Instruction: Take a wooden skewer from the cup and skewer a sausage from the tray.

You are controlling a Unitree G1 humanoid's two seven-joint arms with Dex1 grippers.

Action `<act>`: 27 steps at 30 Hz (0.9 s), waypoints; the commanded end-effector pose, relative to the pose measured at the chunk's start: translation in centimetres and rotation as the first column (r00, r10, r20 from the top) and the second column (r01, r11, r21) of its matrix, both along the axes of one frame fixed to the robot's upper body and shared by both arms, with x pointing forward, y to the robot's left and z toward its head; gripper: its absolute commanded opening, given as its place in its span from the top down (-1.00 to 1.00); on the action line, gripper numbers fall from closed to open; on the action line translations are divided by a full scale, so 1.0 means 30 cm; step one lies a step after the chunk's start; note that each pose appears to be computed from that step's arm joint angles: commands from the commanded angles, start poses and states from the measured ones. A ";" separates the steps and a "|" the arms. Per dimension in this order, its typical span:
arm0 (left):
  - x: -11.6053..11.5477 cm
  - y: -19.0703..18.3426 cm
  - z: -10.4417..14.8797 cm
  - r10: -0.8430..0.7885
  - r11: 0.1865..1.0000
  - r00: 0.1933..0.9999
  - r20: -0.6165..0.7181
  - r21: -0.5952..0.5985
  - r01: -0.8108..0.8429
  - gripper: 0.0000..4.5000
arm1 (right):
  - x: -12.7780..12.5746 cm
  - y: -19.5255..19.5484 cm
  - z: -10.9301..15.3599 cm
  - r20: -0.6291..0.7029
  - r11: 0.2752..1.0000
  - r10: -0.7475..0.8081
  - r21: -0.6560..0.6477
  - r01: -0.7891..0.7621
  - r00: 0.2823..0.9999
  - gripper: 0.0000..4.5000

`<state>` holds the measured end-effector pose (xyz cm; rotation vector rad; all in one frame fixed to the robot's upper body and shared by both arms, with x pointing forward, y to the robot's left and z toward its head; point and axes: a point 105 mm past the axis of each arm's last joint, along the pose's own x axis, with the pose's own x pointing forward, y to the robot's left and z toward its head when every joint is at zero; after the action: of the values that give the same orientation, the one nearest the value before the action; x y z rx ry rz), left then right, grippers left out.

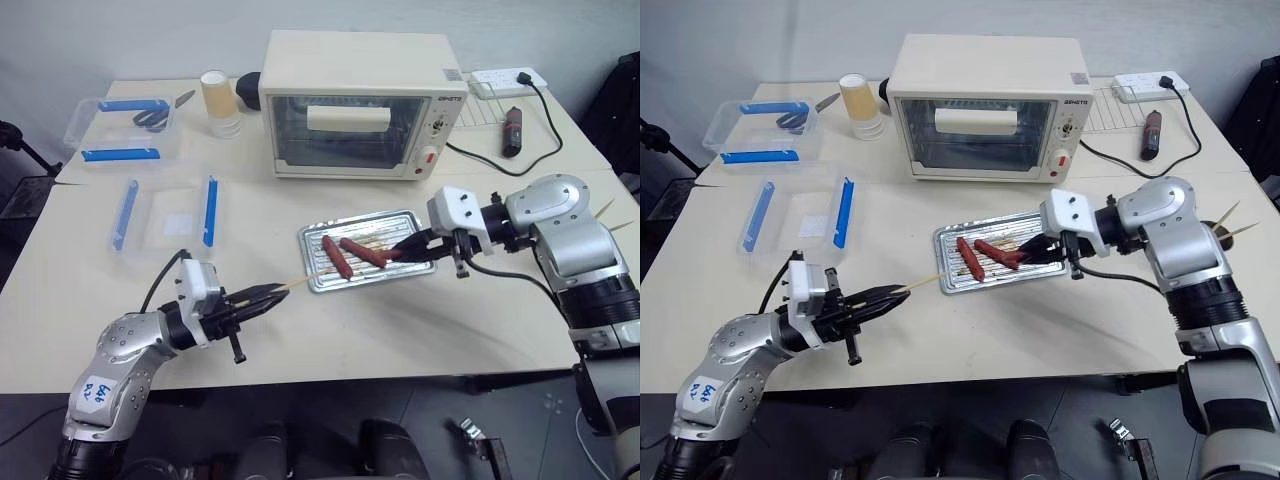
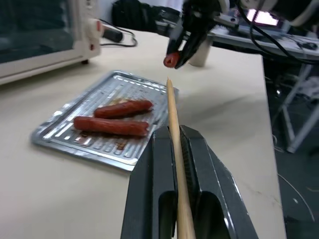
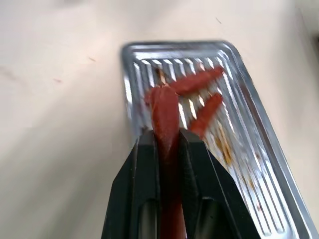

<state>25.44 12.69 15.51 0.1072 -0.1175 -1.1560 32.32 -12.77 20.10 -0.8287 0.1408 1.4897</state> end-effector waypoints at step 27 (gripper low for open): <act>0.006 -0.113 -0.001 -0.119 0.993 0.993 0.021 0.009 0.119 1.00 | -0.091 0.102 0.000 -0.015 0.994 0.106 -0.019 -0.106 0.994 0.90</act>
<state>25.64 9.66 15.23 0.1146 -0.1248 -1.2626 30.11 -10.31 19.59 -0.8384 0.1598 1.5731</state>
